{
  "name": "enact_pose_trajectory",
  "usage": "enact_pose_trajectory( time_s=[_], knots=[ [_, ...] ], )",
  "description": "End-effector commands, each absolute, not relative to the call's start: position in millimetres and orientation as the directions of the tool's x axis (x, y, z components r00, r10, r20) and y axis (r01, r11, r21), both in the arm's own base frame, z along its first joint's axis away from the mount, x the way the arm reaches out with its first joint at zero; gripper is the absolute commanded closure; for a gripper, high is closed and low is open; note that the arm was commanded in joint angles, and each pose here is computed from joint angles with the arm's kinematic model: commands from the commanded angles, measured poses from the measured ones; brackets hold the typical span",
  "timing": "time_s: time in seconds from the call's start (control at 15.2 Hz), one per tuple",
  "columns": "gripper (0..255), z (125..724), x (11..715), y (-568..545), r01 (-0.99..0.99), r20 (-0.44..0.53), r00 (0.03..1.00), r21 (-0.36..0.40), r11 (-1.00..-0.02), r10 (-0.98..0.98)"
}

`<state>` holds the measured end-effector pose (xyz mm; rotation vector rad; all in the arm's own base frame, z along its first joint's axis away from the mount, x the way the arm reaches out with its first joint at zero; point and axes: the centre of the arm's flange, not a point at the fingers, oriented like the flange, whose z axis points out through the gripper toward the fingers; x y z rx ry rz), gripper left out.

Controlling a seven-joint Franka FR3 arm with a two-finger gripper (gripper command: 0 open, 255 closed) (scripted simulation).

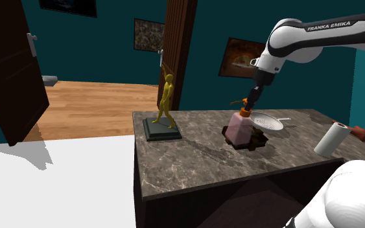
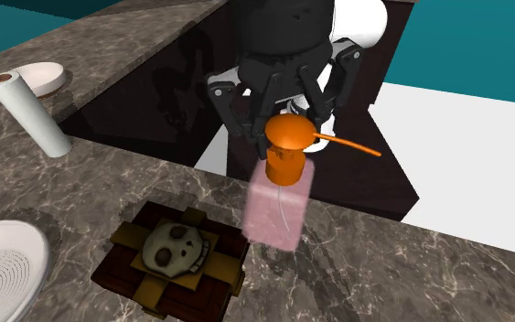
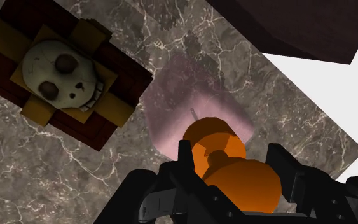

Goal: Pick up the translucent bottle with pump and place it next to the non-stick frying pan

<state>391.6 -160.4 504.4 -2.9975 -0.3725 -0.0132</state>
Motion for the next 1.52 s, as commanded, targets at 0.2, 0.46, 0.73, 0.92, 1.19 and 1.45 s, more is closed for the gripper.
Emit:
enact_pose_trajectory(
  time_s=[0.2,0.46,0.73,0.92,1.19,1.45],
  knots=[
    [255,531.7,391.0,-160.7,0.244,0.023,0.97,-0.119,-0.962,0.243],
    [255,552.8,391.0,-160.7,0.244,0.023,0.97,-0.119,-0.962,0.243],
    [255,573.9,391.0,-160.7,0.244,0.023,0.97,-0.119,-0.962,0.243],
    [255,589.8,391.0,-160.7,0.244,0.023,0.97,-0.119,-0.962,0.243],
    [255,610.9,391.0,-160.7,0.244,0.023,0.97,-0.119,-0.962,0.243],
    [255,632.0,391.0,-160.7,0.244,0.023,0.97,-0.119,-0.962,0.243]
  ],
)
